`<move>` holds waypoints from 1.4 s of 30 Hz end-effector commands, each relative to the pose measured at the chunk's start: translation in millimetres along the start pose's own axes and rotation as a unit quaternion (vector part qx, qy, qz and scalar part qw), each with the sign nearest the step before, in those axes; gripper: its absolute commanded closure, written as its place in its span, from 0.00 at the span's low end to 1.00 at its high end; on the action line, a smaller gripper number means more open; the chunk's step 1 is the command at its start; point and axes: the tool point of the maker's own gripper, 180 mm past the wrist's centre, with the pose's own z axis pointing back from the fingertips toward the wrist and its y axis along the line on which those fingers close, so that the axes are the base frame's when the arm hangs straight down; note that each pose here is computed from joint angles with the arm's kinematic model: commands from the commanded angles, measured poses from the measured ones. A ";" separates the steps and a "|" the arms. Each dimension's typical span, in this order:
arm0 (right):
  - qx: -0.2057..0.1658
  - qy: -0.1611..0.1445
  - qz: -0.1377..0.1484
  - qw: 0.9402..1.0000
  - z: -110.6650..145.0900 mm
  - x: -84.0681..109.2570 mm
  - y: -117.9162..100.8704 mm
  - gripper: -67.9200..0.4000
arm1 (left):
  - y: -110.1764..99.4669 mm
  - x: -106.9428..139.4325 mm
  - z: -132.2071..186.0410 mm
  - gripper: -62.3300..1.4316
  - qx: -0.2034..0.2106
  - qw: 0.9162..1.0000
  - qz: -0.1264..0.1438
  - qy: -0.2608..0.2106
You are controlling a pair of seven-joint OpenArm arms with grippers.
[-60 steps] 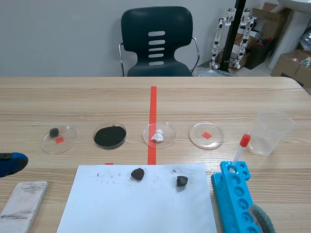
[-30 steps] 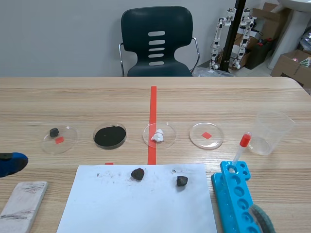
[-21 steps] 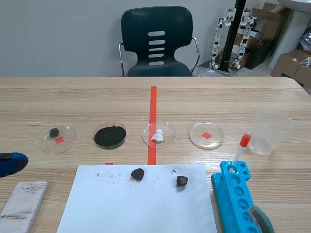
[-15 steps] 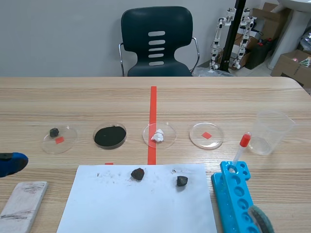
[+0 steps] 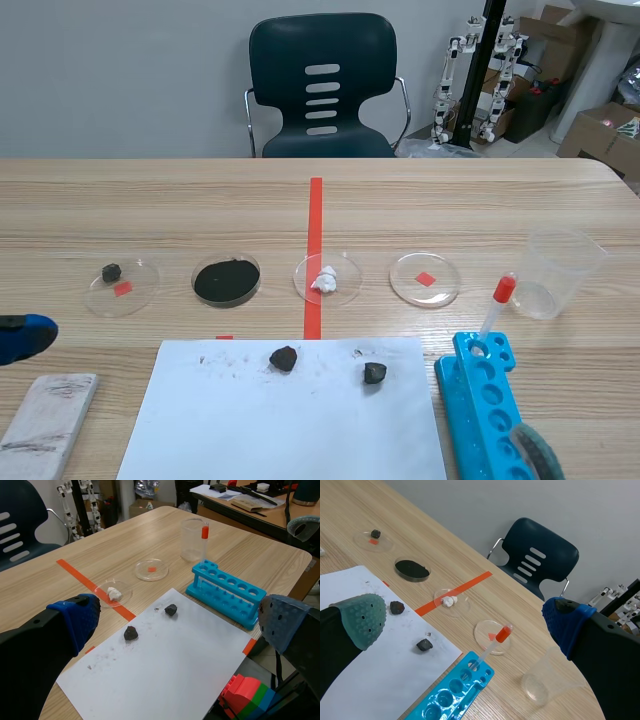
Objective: Pick up the dropper by the top with the right hand
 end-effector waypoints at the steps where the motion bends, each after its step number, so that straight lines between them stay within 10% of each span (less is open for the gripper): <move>1: -0.010 -0.017 0.001 1.000 -3.3 8.4 -4.5 0.00 | 2.7 6.8 -0.7 0.00 0.004 1.000 -0.002 -0.015; 29: 0.005 -0.013 -0.014 1.000 -6.2 5.6 -1.2 0.00 | 2.7 6.8 -0.7 0.00 0.004 1.000 -0.002 -0.015; 42: 0.015 0.038 -0.014 0.999 -28.4 -21.3 -10.3 0.00 | 2.7 6.8 -0.7 0.00 0.004 1.000 -0.002 -0.015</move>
